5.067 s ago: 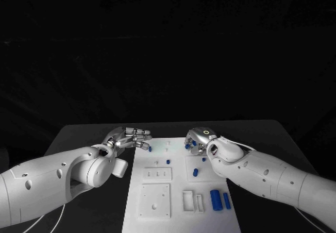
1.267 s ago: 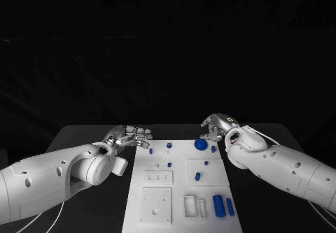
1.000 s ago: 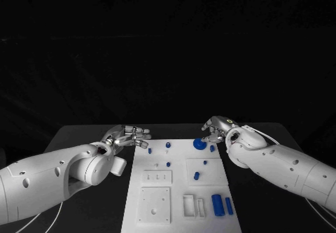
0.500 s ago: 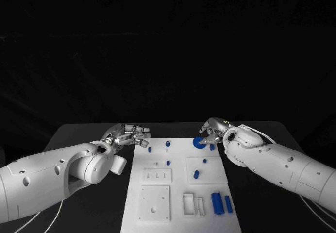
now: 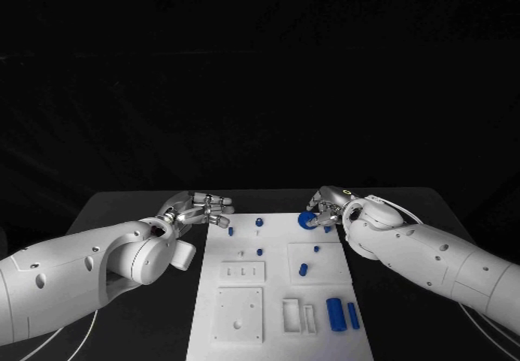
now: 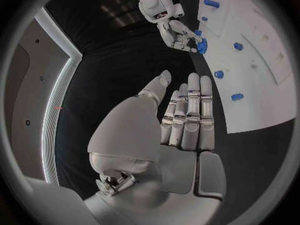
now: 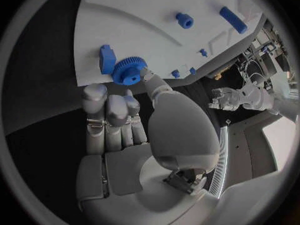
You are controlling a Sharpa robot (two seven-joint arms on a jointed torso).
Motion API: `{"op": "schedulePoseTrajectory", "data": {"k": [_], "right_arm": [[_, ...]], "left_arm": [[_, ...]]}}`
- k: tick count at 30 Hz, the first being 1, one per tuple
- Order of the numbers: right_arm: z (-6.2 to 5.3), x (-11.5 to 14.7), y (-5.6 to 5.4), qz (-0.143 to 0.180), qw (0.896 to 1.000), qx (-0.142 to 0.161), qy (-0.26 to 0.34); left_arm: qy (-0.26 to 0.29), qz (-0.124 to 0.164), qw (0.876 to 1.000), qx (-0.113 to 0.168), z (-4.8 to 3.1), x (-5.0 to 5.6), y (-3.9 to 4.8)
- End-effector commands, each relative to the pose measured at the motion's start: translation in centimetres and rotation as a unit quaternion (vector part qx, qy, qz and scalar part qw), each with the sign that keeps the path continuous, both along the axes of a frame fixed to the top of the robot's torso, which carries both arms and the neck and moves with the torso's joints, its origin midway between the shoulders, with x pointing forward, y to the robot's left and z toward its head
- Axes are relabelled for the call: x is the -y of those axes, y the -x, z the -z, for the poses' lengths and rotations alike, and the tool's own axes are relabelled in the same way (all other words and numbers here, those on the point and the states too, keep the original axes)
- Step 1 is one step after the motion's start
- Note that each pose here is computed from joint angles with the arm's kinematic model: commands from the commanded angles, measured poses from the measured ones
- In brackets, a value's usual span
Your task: Assemble the parts on the task board
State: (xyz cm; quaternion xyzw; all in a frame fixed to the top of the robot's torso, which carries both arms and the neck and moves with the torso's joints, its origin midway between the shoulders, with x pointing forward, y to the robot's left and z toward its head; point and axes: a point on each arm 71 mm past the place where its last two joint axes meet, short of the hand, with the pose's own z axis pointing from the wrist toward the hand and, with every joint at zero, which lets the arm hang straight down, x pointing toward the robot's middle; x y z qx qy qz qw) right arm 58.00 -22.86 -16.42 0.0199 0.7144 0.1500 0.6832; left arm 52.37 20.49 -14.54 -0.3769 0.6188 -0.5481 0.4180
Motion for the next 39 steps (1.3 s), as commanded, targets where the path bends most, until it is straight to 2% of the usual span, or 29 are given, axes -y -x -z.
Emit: {"op": "schedulePoseTrajectory", "data": {"k": [1, 26, 39], "right_arm": [[0.3, -0.2, 0.0, -0.008, 1.000, -0.007, 0.011], [1.1, 0.1, -0.2, -0.003, 0.999, -0.022, 0.032], [1.8, -0.5, 0.1, -0.014, 0.998, -0.025, 0.058]], "left_arm": [[0.001, 0.011, 1.000, 0.004, -0.14, 0.3, 0.04], [0.000, 0.011, 1.000, 0.004, -0.11, 0.3, -0.06], [0.000, 0.012, 1.000, 0.003, -0.10, 0.3, -0.08]]}}
